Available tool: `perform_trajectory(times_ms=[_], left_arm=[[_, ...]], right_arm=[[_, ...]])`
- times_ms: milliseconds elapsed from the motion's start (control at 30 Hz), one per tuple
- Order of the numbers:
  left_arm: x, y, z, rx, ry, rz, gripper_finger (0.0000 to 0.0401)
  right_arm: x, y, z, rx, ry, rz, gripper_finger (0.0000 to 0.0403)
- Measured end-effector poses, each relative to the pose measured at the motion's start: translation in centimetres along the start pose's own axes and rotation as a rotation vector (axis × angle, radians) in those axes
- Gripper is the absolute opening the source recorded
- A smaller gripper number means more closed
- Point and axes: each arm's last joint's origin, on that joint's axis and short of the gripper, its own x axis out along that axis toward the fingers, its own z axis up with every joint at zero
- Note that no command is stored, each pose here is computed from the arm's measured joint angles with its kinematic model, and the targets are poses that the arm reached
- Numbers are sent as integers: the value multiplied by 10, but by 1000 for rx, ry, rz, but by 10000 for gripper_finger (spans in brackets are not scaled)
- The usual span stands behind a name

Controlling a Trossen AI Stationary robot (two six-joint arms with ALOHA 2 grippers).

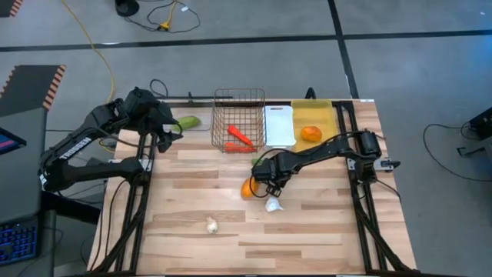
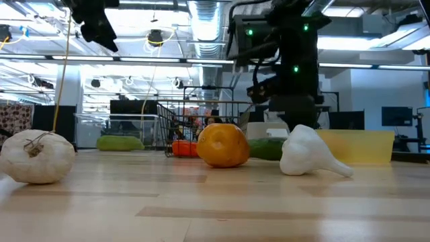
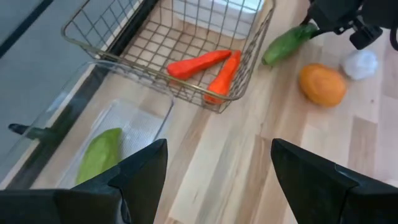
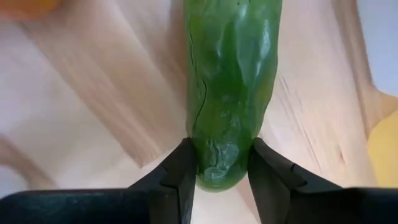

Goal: Sort produce into baskets
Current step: Put the cucumber into the transparent bin

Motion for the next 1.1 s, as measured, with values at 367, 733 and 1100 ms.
perform_trajectory(times_ms=[367, 733, 1100], left_arm=[[-13, -11, -6, 21, -54, -40, 274], [-11, -22, -7, 42, -70, -107, 274], [33, -32, -37, -19, -146, -179, 274]], right_arm=[[-64, -12, -6, -2, -7, 137, 150], [-137, -17, -6, 2, -224, 398, 154], [-148, -27, 45, -22, -592, 484, 153]])
